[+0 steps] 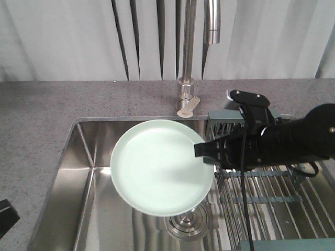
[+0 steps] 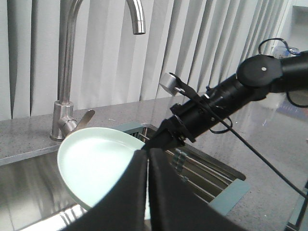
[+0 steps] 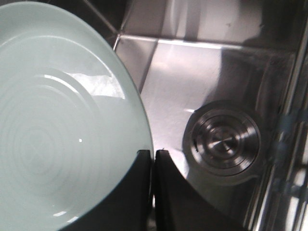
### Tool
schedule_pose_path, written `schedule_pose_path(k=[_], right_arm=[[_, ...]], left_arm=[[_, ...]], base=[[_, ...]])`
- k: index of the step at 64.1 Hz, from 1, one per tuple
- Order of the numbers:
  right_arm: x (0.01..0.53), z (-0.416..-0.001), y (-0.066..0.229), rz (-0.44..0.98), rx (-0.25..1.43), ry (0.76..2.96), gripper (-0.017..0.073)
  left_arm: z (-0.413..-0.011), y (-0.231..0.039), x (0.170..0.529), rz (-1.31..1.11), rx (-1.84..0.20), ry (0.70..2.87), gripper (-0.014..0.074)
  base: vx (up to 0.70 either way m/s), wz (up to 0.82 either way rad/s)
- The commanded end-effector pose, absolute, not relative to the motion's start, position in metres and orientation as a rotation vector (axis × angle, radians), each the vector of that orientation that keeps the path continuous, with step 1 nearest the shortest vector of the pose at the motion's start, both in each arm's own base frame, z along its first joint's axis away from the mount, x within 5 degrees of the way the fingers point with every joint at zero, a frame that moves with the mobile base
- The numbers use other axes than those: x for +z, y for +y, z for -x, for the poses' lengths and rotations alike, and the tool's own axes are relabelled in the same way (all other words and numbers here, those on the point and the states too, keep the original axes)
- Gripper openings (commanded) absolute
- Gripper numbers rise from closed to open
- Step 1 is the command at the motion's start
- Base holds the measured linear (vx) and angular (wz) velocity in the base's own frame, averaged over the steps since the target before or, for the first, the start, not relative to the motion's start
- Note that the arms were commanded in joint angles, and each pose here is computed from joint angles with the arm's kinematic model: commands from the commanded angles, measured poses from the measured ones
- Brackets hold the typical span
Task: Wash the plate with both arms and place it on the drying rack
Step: 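Swing the held plate flat over the sink basin with the right gripper, then move the plate onto the wire drying rack and lower it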
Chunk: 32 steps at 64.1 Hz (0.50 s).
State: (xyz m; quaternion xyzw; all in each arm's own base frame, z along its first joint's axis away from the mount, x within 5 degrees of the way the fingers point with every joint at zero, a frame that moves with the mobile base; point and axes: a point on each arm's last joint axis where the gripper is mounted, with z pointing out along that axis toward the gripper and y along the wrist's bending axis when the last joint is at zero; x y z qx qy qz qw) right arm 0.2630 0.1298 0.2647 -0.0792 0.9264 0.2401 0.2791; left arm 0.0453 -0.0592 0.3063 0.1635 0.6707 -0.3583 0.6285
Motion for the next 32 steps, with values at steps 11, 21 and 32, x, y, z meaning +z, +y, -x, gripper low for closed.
schedule_pose_path(k=[11,21,32], right_arm=[[0.301,-0.288,0.053,0.108,0.350,2.436,-0.0002],[0.304,-0.280,-0.007,0.034,0.038,2.502,-0.0002],[0.295,-0.285,-0.028,0.067,-0.130,2.537,-0.0002]], left_arm=[[-0.047,-0.058,0.313,-0.373,-0.788,1.527,-0.0006],[-0.047,-0.058,0.313,-0.373,-0.788,1.527,-0.0006],[-0.047,-0.058,0.313,-0.373,-0.788,1.527,-0.0006]], base=[[0.00,0.00],[0.00,0.00],[0.00,0.00]])
